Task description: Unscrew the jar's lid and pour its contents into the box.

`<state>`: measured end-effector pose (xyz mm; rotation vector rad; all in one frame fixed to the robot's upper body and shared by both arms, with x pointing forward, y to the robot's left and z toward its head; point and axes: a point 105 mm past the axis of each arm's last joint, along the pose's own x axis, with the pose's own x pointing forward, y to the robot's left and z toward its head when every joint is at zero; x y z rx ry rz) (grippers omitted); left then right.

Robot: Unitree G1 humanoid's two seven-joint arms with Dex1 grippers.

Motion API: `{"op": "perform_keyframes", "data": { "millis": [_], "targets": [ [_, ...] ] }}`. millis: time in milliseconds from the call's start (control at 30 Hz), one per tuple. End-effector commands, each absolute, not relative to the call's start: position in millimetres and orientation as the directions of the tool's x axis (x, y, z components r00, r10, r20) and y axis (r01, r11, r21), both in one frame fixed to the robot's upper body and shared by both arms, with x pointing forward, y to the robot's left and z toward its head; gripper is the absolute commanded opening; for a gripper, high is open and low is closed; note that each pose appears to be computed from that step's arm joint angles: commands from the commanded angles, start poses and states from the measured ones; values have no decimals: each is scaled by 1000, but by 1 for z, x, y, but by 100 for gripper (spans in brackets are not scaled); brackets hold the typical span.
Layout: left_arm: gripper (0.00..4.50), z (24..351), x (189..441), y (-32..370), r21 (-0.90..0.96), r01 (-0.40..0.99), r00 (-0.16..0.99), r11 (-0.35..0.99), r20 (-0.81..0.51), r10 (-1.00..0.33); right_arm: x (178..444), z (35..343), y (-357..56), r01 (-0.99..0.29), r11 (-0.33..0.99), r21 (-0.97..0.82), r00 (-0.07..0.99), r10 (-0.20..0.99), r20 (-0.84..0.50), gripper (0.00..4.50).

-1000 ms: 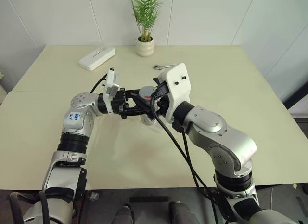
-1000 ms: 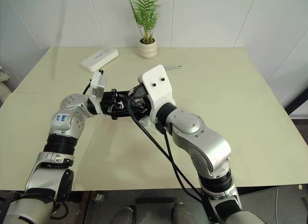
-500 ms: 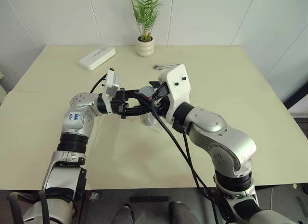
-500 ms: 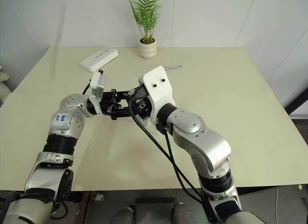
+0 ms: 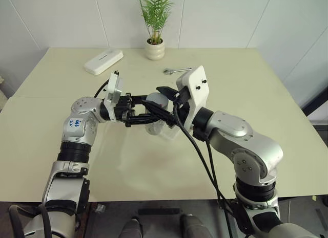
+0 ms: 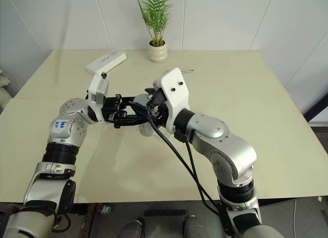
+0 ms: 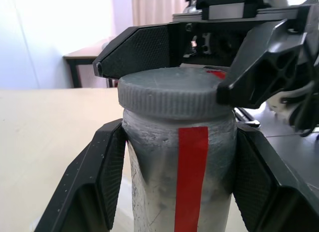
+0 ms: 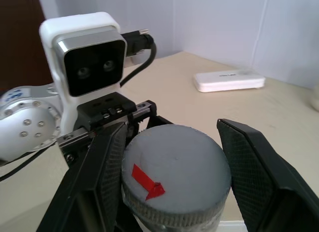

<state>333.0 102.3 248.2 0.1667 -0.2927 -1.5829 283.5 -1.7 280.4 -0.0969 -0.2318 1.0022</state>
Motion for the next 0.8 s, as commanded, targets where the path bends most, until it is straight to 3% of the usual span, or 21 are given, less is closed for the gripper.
{"op": "perform_keyframes", "data": {
  "millis": [33, 300, 800],
  "targets": [
    [261, 253, 337, 107, 297, 955, -8, 21, 96, -995, 231, 299, 22, -925, 230, -302, 178, 966, 190, 255],
    [261, 237, 337, 105, 244, 968, -70, -60, 32, -997, 219, 299, 23, -922, 21, -387, -23, 994, 109, 255],
    [261, 225, 339, 103, 211, 964, -149, -159, -63, -987, 206, 305, 18, -880, -167, -446, -225, 971, 81, 255]
  ]
}}
